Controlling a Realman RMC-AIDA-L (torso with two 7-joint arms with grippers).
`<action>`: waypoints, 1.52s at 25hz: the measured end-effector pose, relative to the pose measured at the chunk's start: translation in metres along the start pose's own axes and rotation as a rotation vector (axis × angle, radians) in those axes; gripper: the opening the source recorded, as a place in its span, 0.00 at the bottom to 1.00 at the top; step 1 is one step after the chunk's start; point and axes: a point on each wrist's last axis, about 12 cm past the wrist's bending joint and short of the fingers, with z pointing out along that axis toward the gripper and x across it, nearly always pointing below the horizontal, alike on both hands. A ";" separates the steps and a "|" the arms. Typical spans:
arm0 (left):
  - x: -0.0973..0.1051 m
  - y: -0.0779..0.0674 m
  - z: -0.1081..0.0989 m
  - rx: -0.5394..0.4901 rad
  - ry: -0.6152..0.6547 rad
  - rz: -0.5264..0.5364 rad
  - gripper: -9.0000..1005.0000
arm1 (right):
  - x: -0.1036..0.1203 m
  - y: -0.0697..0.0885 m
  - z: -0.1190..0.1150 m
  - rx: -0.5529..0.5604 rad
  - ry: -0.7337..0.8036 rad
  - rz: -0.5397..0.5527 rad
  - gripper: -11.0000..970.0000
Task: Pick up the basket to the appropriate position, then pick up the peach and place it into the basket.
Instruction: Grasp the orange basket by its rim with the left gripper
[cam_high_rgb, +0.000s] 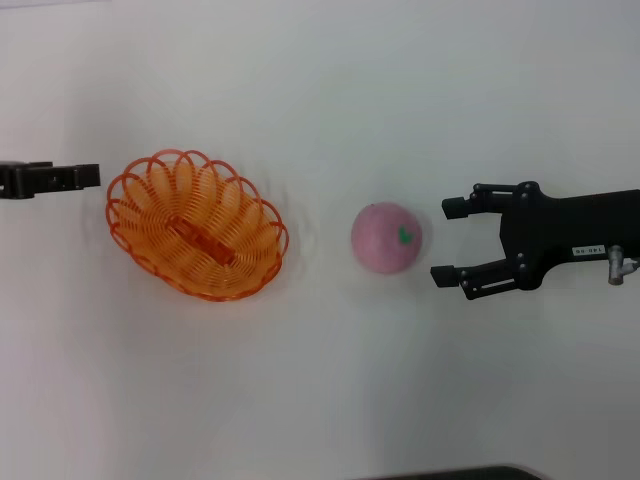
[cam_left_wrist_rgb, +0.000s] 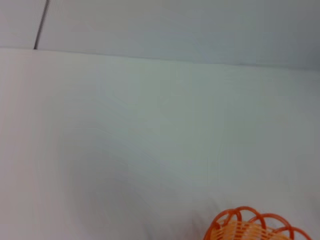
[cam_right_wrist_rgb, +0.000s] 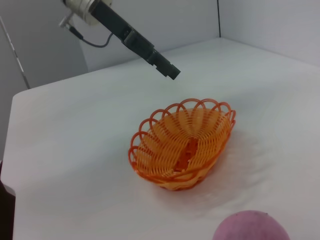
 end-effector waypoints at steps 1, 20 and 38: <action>-0.003 -0.002 0.001 -0.009 0.010 0.015 0.84 | -0.001 0.000 0.000 0.000 0.000 0.000 0.97; -0.049 -0.044 0.047 -0.190 0.232 0.246 0.84 | -0.006 -0.005 0.003 -0.005 0.015 -0.003 0.97; -0.060 -0.065 0.089 -0.250 0.410 0.420 0.84 | -0.013 -0.007 0.004 0.003 0.022 -0.025 0.97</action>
